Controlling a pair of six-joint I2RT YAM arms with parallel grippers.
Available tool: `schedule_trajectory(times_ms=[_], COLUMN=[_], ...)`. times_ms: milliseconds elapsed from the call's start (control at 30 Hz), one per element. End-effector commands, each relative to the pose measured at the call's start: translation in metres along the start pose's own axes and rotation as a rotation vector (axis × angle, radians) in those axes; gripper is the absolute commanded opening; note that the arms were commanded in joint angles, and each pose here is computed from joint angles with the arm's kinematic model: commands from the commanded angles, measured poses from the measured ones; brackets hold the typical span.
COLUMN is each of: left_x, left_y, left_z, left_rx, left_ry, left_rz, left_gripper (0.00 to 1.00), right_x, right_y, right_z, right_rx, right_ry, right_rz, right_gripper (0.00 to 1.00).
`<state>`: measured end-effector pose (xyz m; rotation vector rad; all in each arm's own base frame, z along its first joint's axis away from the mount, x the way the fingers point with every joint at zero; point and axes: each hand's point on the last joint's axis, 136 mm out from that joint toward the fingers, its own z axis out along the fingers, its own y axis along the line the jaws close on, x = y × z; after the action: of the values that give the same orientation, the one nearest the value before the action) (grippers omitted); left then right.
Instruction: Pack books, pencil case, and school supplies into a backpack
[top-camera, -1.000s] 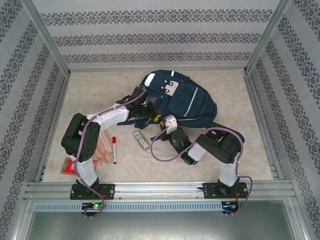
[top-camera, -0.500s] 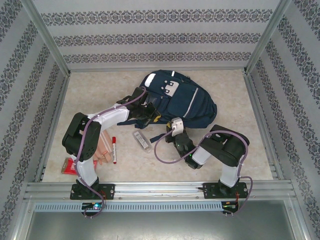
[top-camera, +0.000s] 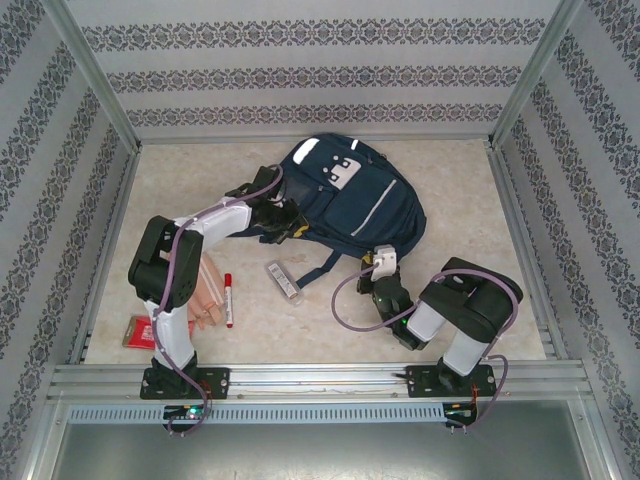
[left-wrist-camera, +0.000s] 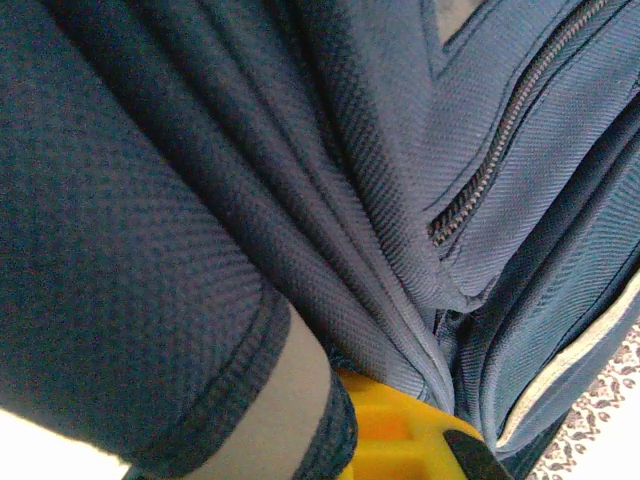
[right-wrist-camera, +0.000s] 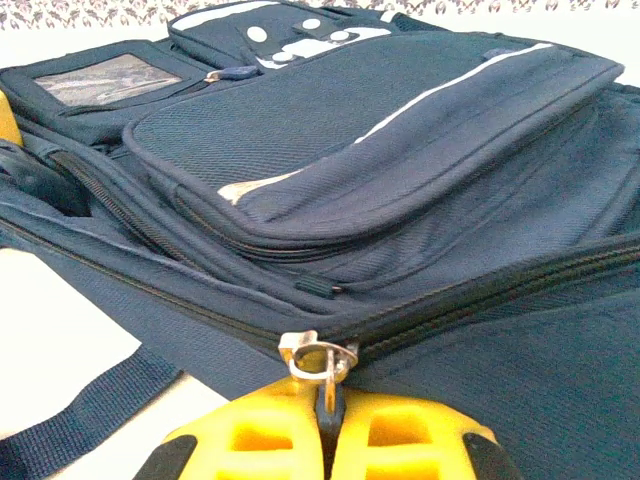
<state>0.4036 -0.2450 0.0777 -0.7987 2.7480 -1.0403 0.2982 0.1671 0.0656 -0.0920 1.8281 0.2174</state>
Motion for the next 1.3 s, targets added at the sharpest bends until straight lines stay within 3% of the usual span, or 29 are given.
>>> schedule_trajectory(times_ms=[0, 267, 433, 533, 633, 800, 933, 1033, 1167, 1267], left_x=[-0.033, -0.079, -0.105, -0.118, -0.123, -0.101, -0.07, -0.04, -0.009, 0.012], left_y=[0.018, 0.026, 0.007, -0.007, -0.026, -0.027, 0.009, 0.024, 0.004, -0.021], left_z=[-0.006, -0.021, -0.013, -0.005, -0.012, -0.04, -0.053, -0.046, -0.038, -0.022], left_rx=[-0.059, -0.117, -0.133, -0.121, -0.071, -0.085, -0.127, -0.087, -0.055, -0.022], left_ry=[-0.053, -0.107, -0.096, -0.123, -0.143, -0.12, -0.121, -0.062, -0.082, -0.069], left_rz=[0.042, 0.082, 0.218, 0.281, 0.282, 0.215, 0.067, -0.052, -0.03, 0.003], left_gripper=[0.0, 0.0, 0.0, 0.27, 0.39, 0.41, 0.45, 0.45, 0.56, 0.56], right_x=[-0.003, 0.01, 0.013, 0.011, 0.004, -0.002, 0.001, 0.005, 0.012, 0.015], right_y=[-0.025, -0.028, 0.016, 0.045, 0.075, 0.091, 0.103, 0.11, 0.116, 0.118], right_z=[-0.006, -0.015, -0.015, -0.014, -0.014, -0.01, -0.006, -0.005, -0.006, -0.004], right_rx=[0.075, 0.006, -0.226, -0.361, -0.479, -0.543, -0.605, -0.639, -0.676, -0.688], right_ry=[-0.021, 0.032, 0.073, 0.093, 0.081, 0.087, 0.103, 0.111, 0.132, 0.139], right_rz=[0.041, 0.017, -0.019, 0.023, 0.005, -0.028, -0.045, -0.063, -0.082, -0.091], right_gripper=[0.0, 0.0, 0.0, 0.0, 0.0, 0.0, 0.0, 0.0, 0.0, 0.0])
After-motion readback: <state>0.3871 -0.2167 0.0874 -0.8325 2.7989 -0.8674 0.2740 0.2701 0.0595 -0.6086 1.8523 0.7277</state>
